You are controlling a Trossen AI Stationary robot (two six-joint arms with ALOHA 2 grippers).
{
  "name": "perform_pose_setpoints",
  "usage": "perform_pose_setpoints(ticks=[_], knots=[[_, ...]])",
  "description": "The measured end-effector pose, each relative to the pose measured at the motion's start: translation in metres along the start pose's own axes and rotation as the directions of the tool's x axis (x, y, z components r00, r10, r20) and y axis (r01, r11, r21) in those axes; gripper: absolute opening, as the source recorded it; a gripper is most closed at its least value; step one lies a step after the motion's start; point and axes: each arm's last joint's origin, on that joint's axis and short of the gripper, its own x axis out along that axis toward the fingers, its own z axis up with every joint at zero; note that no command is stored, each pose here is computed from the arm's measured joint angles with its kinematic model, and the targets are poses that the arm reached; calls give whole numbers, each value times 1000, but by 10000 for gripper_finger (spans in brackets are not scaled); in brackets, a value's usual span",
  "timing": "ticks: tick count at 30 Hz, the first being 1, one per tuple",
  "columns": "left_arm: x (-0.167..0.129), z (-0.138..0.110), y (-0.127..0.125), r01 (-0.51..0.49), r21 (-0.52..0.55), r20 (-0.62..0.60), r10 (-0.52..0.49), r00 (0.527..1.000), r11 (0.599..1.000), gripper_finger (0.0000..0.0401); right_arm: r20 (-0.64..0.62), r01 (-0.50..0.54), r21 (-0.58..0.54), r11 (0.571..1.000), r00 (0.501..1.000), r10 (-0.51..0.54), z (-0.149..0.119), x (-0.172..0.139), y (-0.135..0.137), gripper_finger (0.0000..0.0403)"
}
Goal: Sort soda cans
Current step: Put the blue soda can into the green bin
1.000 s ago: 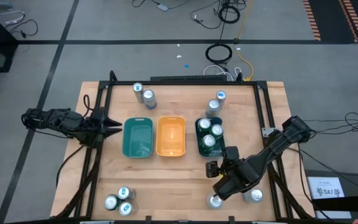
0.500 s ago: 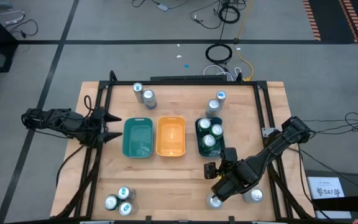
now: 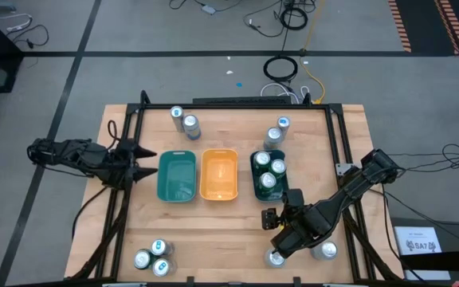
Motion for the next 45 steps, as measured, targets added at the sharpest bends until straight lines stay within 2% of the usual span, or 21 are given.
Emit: perform_pose_setpoints(ticks=[4, 6, 8, 11, 20, 26, 34, 41, 45], knots=[[9, -1, -4, -11, 18, -61, 12, 998, 1000, 368, 24, -4, -20, 1000, 1000, 5, 1, 0, 0, 336], [15, -1, -4, -116, 26, -70, 117, 991, 993, 368, 29, -4, -38, 999, 1000, 5, 1, 0, -1, 336], [17, 5, -5, -228, 11, -62, 228, 972, 974, 368, 30, -2, -53, 999, 1000, 3, 1, 0, -1, 336], [19, 19, -12, -329, -16, -58, 327, 943, 944, 368, 29, 3, -79, 997, 1000, -1, 1, 0, -1, 336], [12, 60, -32, -511, -126, -175, 488, 855, 850, 368, 50, 42, -152, 988, 998, -35, 4, 0, -5, 336], [19, 69, -41, -524, -221, -229, 479, 848, 822, 368, 59, 68, -162, 984, 997, -60, 5, 0, -7, 336], [33, 57, -52, -614, -229, -421, 492, 762, 756, 368, 61, 74, -256, 964, 996, -60, 1, -2, -10, 336], [47, 50, -63, -638, -236, -463, 493, 737, 733, 368, 65, 83, -331, 940, 996, -65, -3, -5, -14, 336], [51, 49, -66, -636, -255, -463, 485, 742, 729, 368, 74, 93, -359, 929, 995, -71, -2, -5, -14, 336]])
